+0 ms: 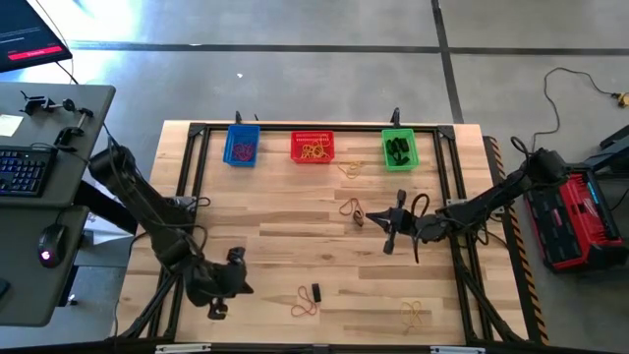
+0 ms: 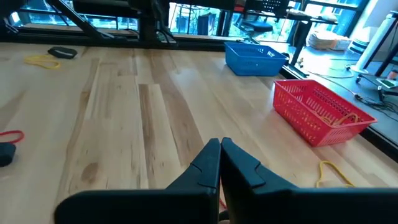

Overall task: Sort rubber bands into baskets
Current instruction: Put the yellow rubberband into the orange bin

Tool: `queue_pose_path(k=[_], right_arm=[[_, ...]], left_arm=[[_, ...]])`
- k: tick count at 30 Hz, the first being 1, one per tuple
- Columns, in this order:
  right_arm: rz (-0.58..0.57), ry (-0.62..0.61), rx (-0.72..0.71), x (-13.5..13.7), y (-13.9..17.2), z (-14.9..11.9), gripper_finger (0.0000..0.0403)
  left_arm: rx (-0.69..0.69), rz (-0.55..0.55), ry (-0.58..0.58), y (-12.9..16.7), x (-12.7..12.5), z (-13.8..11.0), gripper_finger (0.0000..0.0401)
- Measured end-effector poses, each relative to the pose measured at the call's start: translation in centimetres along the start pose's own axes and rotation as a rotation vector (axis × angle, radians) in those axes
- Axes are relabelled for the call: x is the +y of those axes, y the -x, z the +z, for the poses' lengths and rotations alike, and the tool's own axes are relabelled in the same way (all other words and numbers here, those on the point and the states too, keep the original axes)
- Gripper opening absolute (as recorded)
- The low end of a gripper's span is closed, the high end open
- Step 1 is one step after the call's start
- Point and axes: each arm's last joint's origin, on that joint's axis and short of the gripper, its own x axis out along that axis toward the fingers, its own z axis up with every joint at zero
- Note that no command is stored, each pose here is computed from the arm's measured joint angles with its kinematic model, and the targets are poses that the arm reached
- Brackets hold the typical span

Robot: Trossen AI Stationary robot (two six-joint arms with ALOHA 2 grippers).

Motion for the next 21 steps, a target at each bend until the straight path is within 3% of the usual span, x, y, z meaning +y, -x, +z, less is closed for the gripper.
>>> queue_pose_path(k=[9, 16, 21], right_arm=[[0.001, -0.002, -0.002, 0.0, 0.0, 0.0, 0.0], [0.003, -0.001, -0.001, 0.0, 0.0, 0.0, 0.0], [0.004, -0.001, 0.0, 0.0, 0.0, 0.0, 0.0]], left_arm=[[0.167, -0.032, 0.093, -2.3, -0.9, -1.8, 0.0], [0.343, 0.021, 0.054, -4.1, -4.3, -2.6, 0.0], [0.472, 0.087, 0.111, -5.3, -6.3, -2.7, 0.0]])
